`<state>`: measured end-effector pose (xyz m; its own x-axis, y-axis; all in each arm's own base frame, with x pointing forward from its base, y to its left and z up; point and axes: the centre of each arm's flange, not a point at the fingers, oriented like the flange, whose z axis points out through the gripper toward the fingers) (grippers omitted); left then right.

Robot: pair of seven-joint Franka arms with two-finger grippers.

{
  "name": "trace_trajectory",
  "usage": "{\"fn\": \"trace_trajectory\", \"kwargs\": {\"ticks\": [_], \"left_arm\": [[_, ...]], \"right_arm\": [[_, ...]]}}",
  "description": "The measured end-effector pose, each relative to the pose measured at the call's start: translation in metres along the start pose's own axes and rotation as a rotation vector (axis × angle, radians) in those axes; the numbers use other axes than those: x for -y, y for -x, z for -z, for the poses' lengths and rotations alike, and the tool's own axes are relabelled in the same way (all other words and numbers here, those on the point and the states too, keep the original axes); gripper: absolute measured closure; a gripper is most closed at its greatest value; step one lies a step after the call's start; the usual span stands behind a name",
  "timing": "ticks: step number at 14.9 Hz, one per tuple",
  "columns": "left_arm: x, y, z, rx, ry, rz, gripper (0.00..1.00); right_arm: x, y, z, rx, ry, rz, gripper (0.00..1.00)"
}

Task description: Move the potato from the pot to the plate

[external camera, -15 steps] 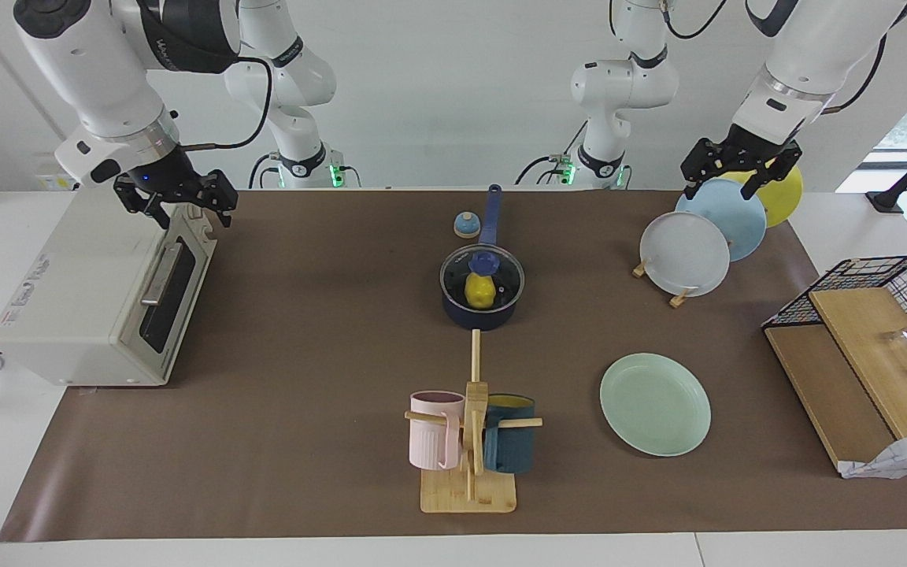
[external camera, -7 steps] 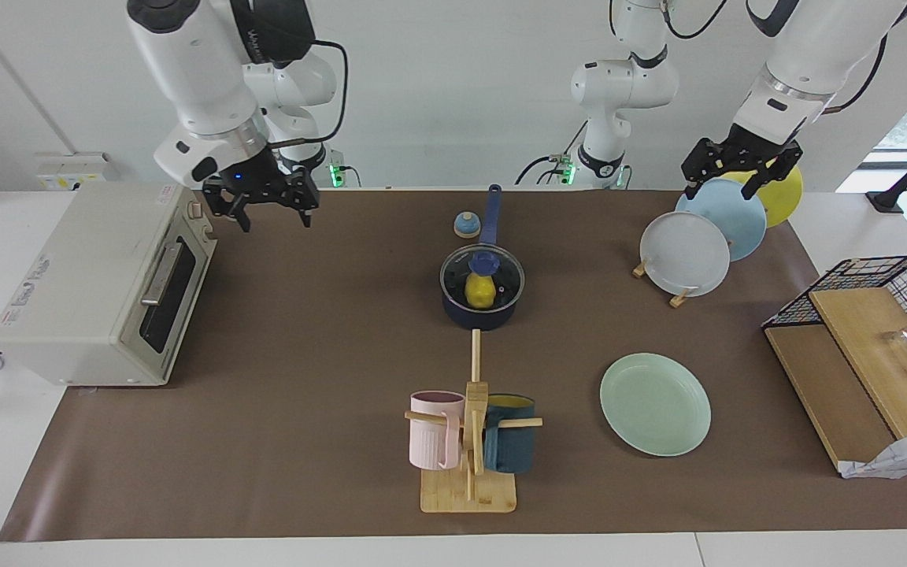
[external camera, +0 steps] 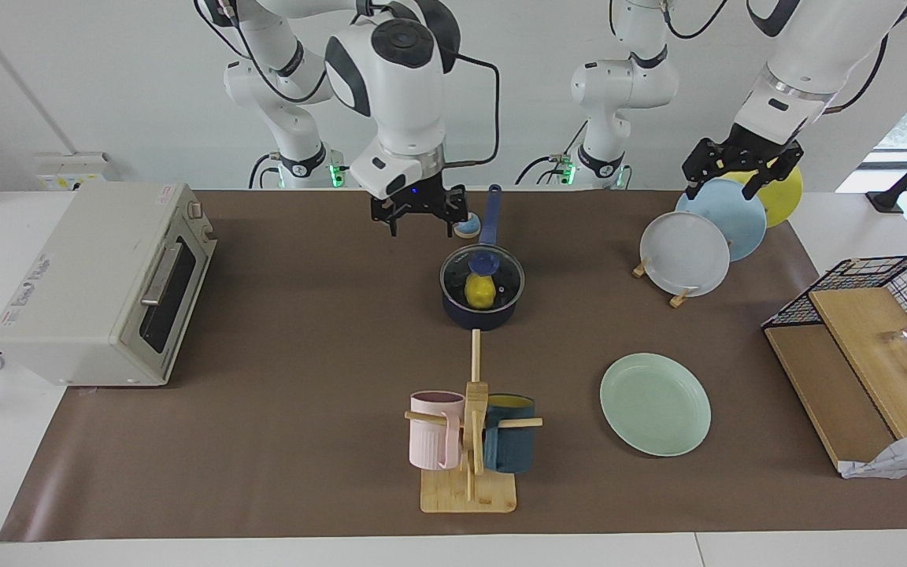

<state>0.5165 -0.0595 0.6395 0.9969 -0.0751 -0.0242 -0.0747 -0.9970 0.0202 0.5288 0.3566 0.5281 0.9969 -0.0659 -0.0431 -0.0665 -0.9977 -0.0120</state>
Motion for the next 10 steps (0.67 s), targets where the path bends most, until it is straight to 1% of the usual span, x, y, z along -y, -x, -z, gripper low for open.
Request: {"fn": "trace_trajectory", "kwargs": {"ticks": [2, 4, 5, 7, 10], "left_arm": [[-0.001, 0.0, 0.0, -0.002, 0.0, -0.002, 0.0], [-0.002, -0.001, 0.001, -0.014, 0.0, -0.003, 0.0], [-0.002, -0.002, 0.002, -0.017, 0.0, -0.003, 0.0], [-0.001, -0.002, 0.002, -0.02, 0.001, -0.001, 0.0], [-0.001, -0.002, 0.002, -0.02, 0.001, -0.001, 0.0]], "right_arm": [[0.033, 0.008, -0.02, -0.003, -0.018, -0.011, 0.0], [0.059, 0.021, -0.038, 0.01, -0.023, -0.015, 0.0], [0.07, 0.027, -0.046, 0.009, -0.014, -0.017, 0.0], [0.087, 0.035, -0.063, -0.016, 0.016, 0.0, 0.0], [0.095, 0.034, -0.079, -0.028, 0.025, 0.023, 0.0]]}}
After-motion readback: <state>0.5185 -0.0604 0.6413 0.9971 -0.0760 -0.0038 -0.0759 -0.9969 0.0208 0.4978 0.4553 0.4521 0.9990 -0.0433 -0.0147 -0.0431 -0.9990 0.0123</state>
